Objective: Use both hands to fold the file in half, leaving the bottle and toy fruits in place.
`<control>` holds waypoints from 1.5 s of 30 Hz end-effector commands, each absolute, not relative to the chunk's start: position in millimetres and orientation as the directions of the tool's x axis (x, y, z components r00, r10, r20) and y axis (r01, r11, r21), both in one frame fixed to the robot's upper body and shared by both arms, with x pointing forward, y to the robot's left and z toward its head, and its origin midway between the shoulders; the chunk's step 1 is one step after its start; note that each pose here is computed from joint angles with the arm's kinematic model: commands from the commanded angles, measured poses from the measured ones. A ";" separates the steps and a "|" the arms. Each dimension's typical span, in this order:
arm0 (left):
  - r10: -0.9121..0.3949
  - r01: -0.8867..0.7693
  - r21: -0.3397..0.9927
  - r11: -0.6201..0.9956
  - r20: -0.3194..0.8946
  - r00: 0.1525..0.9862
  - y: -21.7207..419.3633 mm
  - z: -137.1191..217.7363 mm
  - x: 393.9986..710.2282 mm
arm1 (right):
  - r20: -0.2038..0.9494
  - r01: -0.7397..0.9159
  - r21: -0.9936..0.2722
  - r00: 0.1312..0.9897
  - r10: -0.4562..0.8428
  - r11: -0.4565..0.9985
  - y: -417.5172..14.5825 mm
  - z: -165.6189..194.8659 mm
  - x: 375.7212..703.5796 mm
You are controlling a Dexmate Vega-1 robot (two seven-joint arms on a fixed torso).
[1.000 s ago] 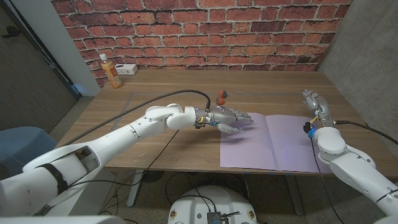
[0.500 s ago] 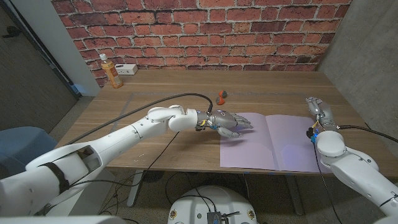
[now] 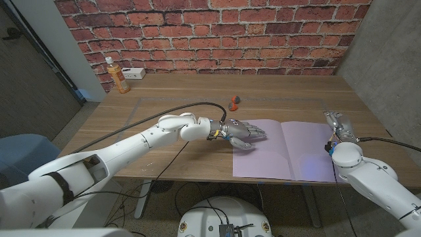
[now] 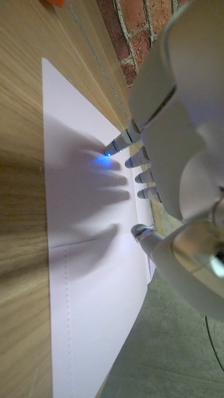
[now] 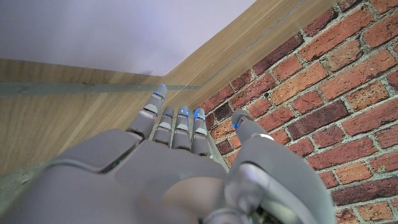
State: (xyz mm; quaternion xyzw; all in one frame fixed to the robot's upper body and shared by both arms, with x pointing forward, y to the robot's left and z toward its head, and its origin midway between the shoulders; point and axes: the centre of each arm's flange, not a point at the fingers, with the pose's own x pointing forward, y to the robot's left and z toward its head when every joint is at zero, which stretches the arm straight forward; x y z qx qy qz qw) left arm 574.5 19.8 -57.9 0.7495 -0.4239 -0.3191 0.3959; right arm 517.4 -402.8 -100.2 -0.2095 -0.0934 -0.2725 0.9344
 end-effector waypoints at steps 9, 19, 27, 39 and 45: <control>-0.857 -0.386 0.838 -0.384 -0.168 0.488 17.2 -64.3 579.4 | 0.187 0.542 -0.392 0.838 -0.513 0.743 -403.5 -111.7 515.2; -0.857 -0.382 0.840 -0.385 -0.171 0.487 14.7 -64.8 579.8 | 0.159 0.538 -0.427 0.836 -0.525 0.727 -403.2 -114.2 516.3; -0.857 -0.385 0.839 -0.385 -0.171 0.486 11.3 -63.5 581.0 | 0.156 0.461 -0.331 0.887 -0.434 0.823 -406.7 -118.0 519.8; -0.855 -0.381 0.839 -0.389 -0.174 0.489 7.0 -62.5 584.4 | 0.301 0.177 0.064 0.935 -0.188 0.982 -414.8 -120.2 526.6; -0.853 -0.380 0.838 -0.391 -0.175 0.492 6.4 -62.5 586.1 | 0.385 0.062 0.187 0.914 -0.131 0.980 -416.2 -117.9 528.4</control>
